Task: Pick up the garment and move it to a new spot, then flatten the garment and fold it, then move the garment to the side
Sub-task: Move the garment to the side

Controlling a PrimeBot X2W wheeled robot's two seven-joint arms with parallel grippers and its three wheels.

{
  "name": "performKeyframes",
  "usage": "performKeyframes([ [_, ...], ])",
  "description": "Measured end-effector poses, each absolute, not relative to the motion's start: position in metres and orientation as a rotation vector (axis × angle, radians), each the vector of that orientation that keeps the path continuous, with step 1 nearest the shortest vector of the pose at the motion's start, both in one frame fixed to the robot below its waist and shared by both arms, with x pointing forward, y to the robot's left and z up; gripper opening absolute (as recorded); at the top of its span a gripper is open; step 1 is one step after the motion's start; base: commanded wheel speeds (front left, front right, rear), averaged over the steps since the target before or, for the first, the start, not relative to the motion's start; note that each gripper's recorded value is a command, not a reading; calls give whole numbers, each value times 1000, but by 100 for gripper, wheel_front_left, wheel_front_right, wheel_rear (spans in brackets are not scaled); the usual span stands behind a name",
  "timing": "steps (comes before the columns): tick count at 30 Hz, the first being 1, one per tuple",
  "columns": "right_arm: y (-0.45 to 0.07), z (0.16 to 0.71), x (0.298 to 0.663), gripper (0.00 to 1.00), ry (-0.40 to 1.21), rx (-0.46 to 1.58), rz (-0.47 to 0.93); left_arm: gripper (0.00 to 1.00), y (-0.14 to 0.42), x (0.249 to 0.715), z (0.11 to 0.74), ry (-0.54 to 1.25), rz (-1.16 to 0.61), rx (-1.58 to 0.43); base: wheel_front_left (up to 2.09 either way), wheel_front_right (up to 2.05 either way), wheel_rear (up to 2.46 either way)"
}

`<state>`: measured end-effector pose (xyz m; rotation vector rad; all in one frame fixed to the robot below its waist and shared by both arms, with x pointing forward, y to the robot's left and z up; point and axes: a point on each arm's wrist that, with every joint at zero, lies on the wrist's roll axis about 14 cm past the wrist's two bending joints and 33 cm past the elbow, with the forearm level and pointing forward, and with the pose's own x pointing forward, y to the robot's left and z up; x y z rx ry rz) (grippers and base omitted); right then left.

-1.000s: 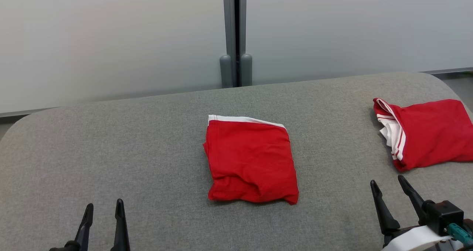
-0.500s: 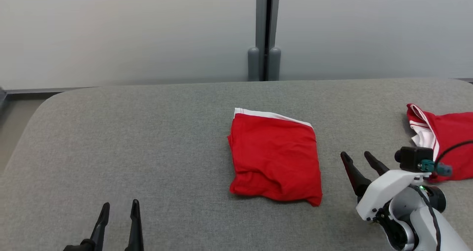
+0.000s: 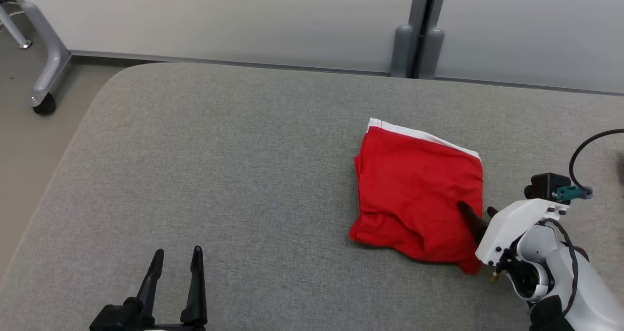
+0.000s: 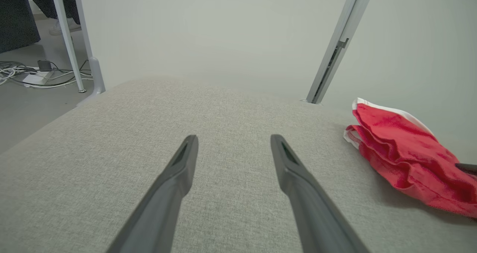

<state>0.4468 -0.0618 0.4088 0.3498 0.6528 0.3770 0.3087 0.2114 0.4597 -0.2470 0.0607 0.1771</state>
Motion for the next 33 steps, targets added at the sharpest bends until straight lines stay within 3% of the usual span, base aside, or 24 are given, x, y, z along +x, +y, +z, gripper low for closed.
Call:
performKeyframes([
  [6, -46, 394, 444, 100, 709, 399, 380, 100, 217, 309, 458, 68, 201, -241, 0, 0, 0],
  [7, -44, 396, 445, 34, 701, 409, 382, 100, 217, 310, 458, 68, 198, -241, 0, 0, 0],
  [8, -45, 399, 446, 2, 686, 422, 376, 100, 216, 312, 458, 68, 194, -241, 0, 0, 0],
  [17, -106, 424, 462, 0, 575, 353, 291, 100, 191, 338, 457, 73, 98, -242, 0, 0, 0],
  [24, -219, 477, 477, 0, 485, 107, 155, 100, 152, 371, 460, 63, -49, -245, 0, 0, 0],
  [33, -316, 490, 490, 0, 556, -37, -38, 100, 122, 391, 439, 124, -139, -263, 0, 0, 0],
])
